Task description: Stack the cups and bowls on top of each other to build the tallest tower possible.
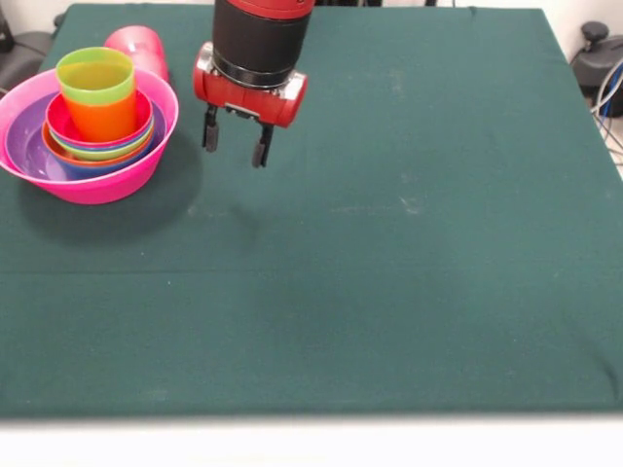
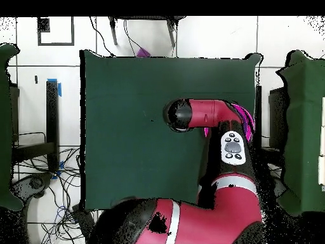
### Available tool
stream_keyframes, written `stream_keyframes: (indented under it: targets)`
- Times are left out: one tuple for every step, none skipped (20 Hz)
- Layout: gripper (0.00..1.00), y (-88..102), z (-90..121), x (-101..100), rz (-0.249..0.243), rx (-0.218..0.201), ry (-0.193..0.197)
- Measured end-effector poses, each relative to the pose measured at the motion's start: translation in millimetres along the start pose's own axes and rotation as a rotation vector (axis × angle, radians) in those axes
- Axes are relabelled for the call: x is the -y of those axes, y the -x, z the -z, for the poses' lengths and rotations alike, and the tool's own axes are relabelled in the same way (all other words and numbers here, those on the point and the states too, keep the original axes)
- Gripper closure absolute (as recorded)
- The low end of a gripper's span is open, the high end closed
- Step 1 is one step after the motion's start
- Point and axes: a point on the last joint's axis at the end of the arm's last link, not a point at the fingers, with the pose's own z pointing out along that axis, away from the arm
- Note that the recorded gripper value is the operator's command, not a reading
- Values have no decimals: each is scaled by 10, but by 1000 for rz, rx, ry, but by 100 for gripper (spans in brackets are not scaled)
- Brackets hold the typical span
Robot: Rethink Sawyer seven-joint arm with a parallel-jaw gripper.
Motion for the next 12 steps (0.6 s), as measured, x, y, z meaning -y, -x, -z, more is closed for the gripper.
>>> stream_keyframes:
  targets:
    - [0, -1, 0, -3, 1, 1, 0]
    - [0, -1, 0, -5, 1, 2, 1]
    - [0, -5, -2, -8, 1, 1, 0]
    - [0, -8, -2, -10, 2, 0, 1]
    - [0, -17, -5, -11, 2, -1, 1]
    - [0, -23, -8, -11, 2, -3, 1]
    - [0, -25, -9, -12, 2, -3, 1]
    - [0, -33, -12, -12, 3, -5, 1]
    - [0, -36, -13, -12, 3, -5, 1]
    - [0, -39, -15, -13, 3, -6, 1]
    - [0, -43, -16, -13, 3, -7, 1]
    - [0, -46, -18, -14, 3, -7, 1]
